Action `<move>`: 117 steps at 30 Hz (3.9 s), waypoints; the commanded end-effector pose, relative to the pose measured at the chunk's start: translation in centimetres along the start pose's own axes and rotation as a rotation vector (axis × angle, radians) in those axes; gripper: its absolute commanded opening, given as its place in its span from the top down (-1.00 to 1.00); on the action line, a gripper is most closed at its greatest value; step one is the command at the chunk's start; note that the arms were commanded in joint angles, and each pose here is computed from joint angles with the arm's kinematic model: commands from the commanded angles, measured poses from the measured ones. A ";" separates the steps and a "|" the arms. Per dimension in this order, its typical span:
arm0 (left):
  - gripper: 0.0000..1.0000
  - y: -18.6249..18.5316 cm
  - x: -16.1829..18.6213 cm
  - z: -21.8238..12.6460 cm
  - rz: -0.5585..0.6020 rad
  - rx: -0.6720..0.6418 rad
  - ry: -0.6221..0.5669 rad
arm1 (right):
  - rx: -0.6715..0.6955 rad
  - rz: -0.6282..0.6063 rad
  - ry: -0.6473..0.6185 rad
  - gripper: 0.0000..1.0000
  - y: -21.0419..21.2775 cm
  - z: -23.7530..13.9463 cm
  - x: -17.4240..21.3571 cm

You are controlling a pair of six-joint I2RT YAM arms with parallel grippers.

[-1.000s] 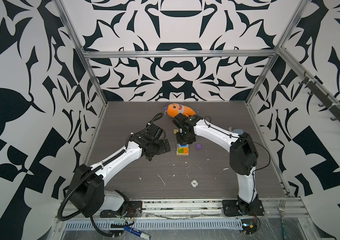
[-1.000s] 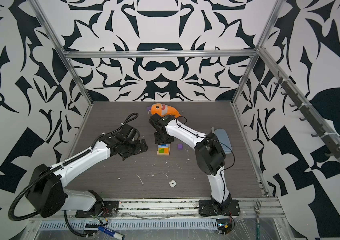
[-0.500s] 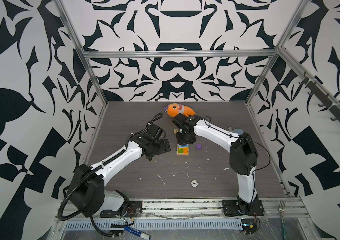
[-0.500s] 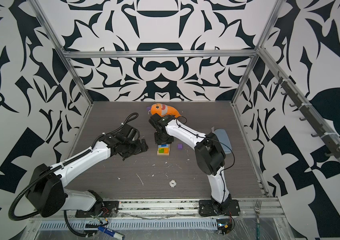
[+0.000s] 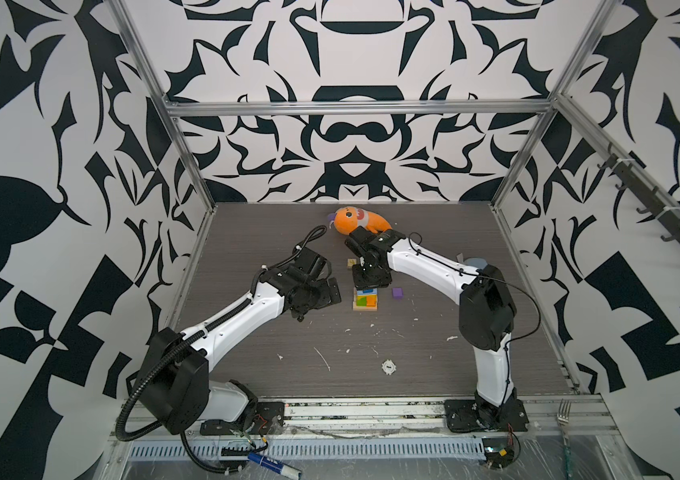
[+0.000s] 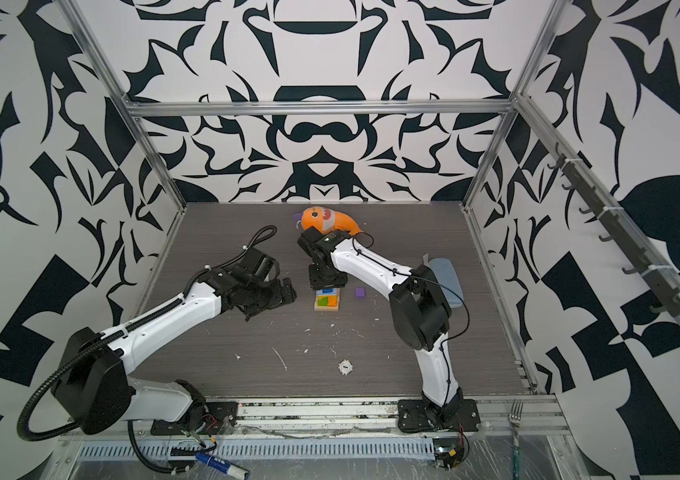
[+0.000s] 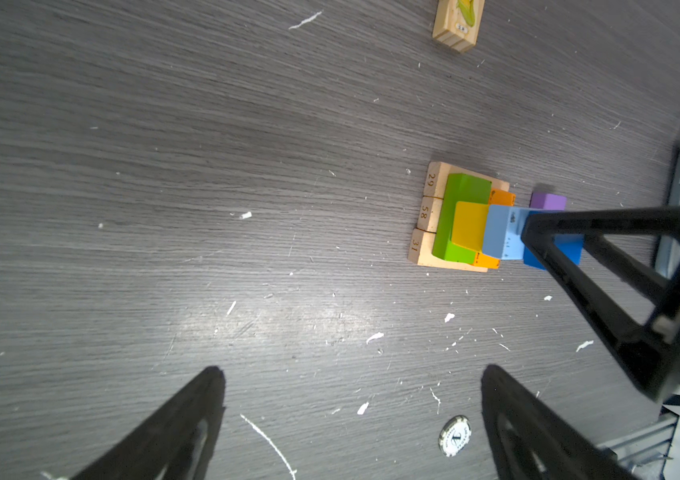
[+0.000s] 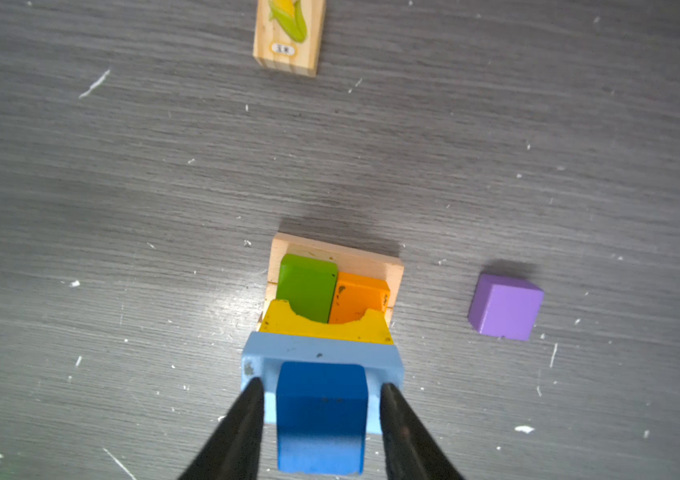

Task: Build the wood block tower
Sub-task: 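Lower the blue cube onto the light-blue bar and open the right gripper, then raise the right gripper away while the left gripper moves to the corn-picture cube, then lower the left gripper around the corn-picture wooden cube and close on it, then lift the corn-picture cube with the left gripper and carry it toward the stack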

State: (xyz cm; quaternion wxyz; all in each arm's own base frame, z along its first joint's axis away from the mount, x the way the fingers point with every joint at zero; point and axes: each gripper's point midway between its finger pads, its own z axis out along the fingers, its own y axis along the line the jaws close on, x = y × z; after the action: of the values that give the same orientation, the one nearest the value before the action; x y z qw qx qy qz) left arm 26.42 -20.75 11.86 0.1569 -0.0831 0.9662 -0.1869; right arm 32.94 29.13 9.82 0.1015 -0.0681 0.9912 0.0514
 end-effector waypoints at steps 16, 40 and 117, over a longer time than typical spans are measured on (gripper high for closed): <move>-0.99 0.8 -4.0 -0.9 0.141 -0.116 -0.009 | -0.135 -0.026 -0.279 -0.63 0.5 -8.2 -2.4; -0.78 -4.7 -10.1 6.3 0.205 -0.167 0.126 | -0.211 -0.037 -0.500 -0.62 -5.0 -11.6 3.8; 0.49 -5.8 -11.6 10.6 0.306 -0.313 0.125 | -0.155 0.020 -0.471 -0.58 -7.9 -11.0 5.4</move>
State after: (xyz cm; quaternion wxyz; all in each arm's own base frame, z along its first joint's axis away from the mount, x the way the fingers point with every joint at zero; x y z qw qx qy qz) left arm 42.86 -28.20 5.46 0.1116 0.0475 0.9923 -0.0252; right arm 25.92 19.47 17.06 0.3034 -0.0577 0.9407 0.1406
